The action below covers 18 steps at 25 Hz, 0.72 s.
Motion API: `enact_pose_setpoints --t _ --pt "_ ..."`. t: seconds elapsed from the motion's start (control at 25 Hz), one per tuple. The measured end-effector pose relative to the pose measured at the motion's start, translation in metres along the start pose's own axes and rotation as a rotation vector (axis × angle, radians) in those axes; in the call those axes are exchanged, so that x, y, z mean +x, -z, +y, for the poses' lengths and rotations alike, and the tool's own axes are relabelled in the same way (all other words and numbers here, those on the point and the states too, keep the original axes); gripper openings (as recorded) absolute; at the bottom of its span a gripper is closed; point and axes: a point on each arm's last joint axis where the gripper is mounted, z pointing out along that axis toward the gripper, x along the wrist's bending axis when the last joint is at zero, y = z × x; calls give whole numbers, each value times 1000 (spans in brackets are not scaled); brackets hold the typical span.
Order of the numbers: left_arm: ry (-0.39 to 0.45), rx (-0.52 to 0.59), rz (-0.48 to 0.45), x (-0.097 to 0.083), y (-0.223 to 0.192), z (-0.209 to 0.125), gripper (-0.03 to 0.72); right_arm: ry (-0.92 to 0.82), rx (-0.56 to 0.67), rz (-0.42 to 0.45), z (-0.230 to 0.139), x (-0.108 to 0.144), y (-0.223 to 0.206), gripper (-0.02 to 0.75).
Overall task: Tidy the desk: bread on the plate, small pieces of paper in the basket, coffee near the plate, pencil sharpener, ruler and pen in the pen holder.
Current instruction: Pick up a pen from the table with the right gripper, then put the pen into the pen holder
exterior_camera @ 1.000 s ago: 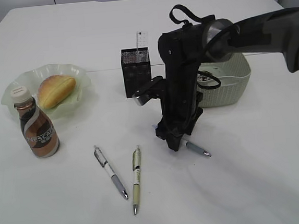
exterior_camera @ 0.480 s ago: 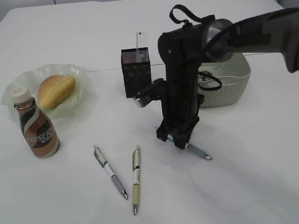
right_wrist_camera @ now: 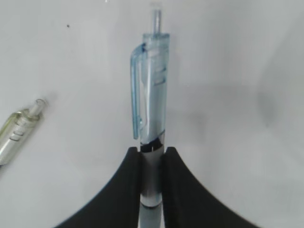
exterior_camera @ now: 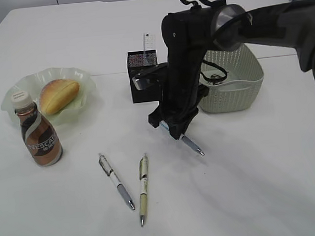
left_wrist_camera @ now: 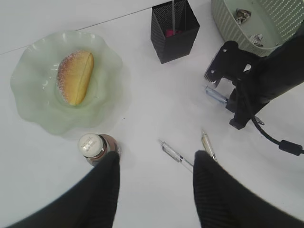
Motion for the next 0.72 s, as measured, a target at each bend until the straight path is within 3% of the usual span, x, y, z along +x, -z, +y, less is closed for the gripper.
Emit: enact_pose_setpoints --t 0.24,0.72 --pt "0 0 0 0 0 0 371 -96 -71 -10 1 3 34 61" --pt "6 3 -18 -2 0 0 370 -148 -309 -4 -19 20 151 61"
